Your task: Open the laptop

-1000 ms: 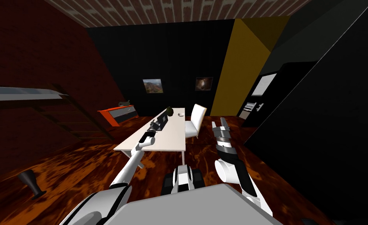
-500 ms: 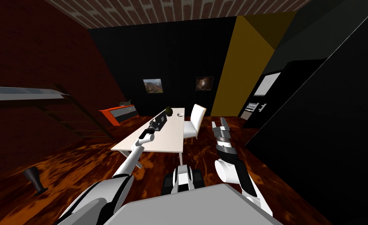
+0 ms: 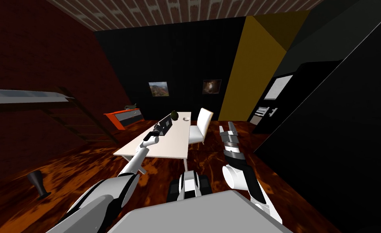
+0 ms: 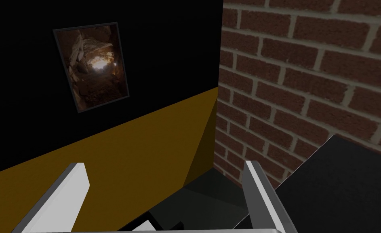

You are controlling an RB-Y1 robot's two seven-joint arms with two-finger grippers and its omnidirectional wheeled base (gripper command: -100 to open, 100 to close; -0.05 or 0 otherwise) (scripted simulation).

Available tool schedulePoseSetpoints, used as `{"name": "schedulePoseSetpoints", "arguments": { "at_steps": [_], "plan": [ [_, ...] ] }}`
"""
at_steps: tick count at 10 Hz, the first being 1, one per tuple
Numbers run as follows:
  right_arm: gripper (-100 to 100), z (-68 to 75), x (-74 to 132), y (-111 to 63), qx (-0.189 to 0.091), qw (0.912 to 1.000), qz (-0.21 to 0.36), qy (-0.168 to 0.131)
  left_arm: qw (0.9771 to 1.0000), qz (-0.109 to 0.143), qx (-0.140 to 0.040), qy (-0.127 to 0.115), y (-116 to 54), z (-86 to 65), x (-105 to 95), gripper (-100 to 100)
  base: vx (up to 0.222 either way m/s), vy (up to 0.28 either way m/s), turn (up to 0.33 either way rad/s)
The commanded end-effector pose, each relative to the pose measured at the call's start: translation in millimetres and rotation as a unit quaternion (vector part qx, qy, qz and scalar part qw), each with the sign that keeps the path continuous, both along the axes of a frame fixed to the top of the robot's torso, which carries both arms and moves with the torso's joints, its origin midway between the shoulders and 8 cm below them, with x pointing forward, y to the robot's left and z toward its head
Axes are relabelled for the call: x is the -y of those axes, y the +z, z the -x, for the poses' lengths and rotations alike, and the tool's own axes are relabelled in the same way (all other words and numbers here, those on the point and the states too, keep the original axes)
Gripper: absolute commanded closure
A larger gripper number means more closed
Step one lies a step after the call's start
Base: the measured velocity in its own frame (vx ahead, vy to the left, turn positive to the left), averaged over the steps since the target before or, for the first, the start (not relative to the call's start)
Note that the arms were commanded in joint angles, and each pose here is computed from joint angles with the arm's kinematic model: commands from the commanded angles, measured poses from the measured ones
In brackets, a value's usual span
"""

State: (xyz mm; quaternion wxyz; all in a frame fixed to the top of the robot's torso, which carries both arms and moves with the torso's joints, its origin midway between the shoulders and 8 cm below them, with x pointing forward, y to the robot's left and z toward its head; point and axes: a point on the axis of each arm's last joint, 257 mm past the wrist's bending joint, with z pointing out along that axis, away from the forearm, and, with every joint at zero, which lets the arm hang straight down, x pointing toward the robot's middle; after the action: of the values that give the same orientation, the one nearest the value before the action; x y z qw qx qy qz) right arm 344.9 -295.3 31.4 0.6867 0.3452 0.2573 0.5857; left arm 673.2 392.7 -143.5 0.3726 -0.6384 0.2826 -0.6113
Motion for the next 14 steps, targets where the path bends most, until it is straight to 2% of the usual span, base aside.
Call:
{"name": "schedulePoseSetpoints", "arguments": {
  "at_steps": [1, 4, 6, 7, 8, 9, 10, 12, 14],
  "plan": [
    [0, 0.0, 0.0, 0.0, 0.0, 1.0, 0.0, 0.0, 0.9997, 0.017, -0.012, 0.012, 6.6, -9.4, -20.1, -100, 0.015, -0.094, 0.041],
    [0, 0.0, 0.0, 0.0, 0.0, 1.0, 0.0, 0.0, 0.9989, 0.033, -0.02, 0.027, 17.1, -17.2, -42.0, -100, 0.018, -0.083, 0.029],
    [0, 0.0, 0.0, 0.0, 0.0, 1.0, 0.0, 0.0, 0.9991, 0.03, -0.019, 0.024, 14.5, -17.2, -37.6, -100, 0.005, -0.021, 0.003],
    [0, 0.0, 0.0, 0.0, 0.0, 1.0, 0.0, 0.0, 0.9991, 0.029, -0.019, 0.024, 14.5, -17.2, -37.3, 100, 0.005, 0.001, 0.011],
    [0, 0.0, 0.0, 0.0, 0.0, 1.0, 0.0, 0.0, 0.9972, 0.067, -0.023, 0.024, 16.9, -19.6, -39.3, 100, 0.019, 0.064, 0.039],
    [0, 0.0, 0.0, 0.0, 0.0, 1.0, 0.0, 0.0, 0.9972, 0.067, -0.023, 0.024, 16.9, -19.6, -39.3, 100, -0.008, 0.079, -0.027],
    [0, 0.0, 0.0, 0.0, 0.0, 1.0, 0.0, 0.0, 0.9956, 0.086, -0.027, 0.023, 16.1, -20.5, -39.2, 100, -0.005, 0.07, -0.016],
    [0, 0.0, 0.0, 0.0, 0.0, 1.0, 0.0, 0.0, 0.9914, 0.124, -0.036, 0.021, 14.8, -22.2, -38.5, 100, 0.014, 0.08, 0.02],
    [0, 0.0, 0.0, 0.0, 0.0, 1.0, 0.0, 0.0, 0.9856, 0.162, -0.044, 0.019, 13.6, -23.8, -36.9, 100, 0.018, 0.079, 0.013]
  ]
}}
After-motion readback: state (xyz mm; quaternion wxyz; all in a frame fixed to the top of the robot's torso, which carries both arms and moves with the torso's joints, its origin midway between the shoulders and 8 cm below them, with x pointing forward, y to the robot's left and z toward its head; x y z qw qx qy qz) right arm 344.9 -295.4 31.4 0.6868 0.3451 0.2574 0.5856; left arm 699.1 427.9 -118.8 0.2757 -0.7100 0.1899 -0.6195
